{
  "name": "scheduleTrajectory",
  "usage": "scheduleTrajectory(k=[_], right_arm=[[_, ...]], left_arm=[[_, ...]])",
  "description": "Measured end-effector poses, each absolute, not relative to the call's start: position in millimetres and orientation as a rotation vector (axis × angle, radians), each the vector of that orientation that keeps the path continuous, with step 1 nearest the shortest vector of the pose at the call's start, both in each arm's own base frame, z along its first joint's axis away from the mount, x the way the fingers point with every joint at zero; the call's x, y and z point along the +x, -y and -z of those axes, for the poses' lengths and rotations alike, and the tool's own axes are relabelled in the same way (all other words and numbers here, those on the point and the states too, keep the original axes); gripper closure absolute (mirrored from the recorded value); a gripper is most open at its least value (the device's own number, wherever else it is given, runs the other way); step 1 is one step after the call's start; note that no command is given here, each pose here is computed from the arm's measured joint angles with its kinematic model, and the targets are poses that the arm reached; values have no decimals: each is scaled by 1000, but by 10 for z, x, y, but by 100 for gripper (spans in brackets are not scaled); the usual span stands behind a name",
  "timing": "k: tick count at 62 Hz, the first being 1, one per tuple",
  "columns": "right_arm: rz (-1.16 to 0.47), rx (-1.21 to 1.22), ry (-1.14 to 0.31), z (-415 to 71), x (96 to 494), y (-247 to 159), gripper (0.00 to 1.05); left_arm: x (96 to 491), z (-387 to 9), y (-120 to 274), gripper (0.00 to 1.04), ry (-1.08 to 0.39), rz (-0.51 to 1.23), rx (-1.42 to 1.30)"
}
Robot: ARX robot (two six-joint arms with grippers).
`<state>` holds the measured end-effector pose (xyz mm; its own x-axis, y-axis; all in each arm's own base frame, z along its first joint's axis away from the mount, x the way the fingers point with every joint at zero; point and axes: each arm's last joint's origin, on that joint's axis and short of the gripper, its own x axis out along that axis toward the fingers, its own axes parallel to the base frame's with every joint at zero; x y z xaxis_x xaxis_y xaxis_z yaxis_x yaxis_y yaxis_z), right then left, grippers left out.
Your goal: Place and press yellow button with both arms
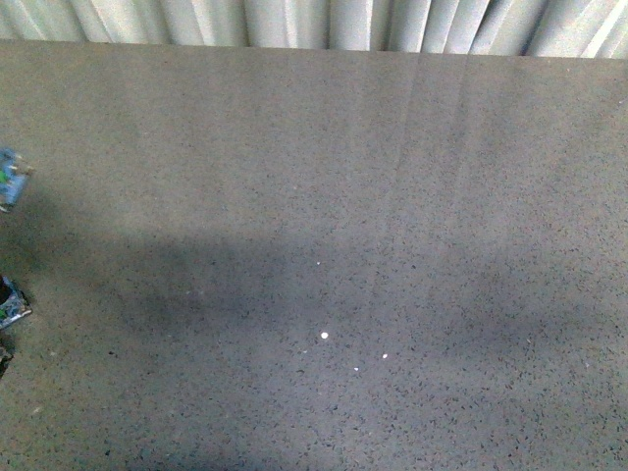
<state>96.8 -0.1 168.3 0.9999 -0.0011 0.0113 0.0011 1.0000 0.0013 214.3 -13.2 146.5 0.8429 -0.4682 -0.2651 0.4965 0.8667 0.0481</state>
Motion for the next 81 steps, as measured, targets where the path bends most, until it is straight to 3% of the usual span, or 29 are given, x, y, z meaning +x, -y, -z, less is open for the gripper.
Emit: scheduleTrajectory(k=[17,35,81], right_arm=[[1,1,12,-1684,968,1,9],[1,1,11,-1683,968,1,9],[1,1,12,-1684,968,1,9]], left_arm=[[2206,-1235,630,79,-298,691,170],[2370,-1002,1015,79,-314,759,212],[2437,-569,1380,79,-366,872,326]])
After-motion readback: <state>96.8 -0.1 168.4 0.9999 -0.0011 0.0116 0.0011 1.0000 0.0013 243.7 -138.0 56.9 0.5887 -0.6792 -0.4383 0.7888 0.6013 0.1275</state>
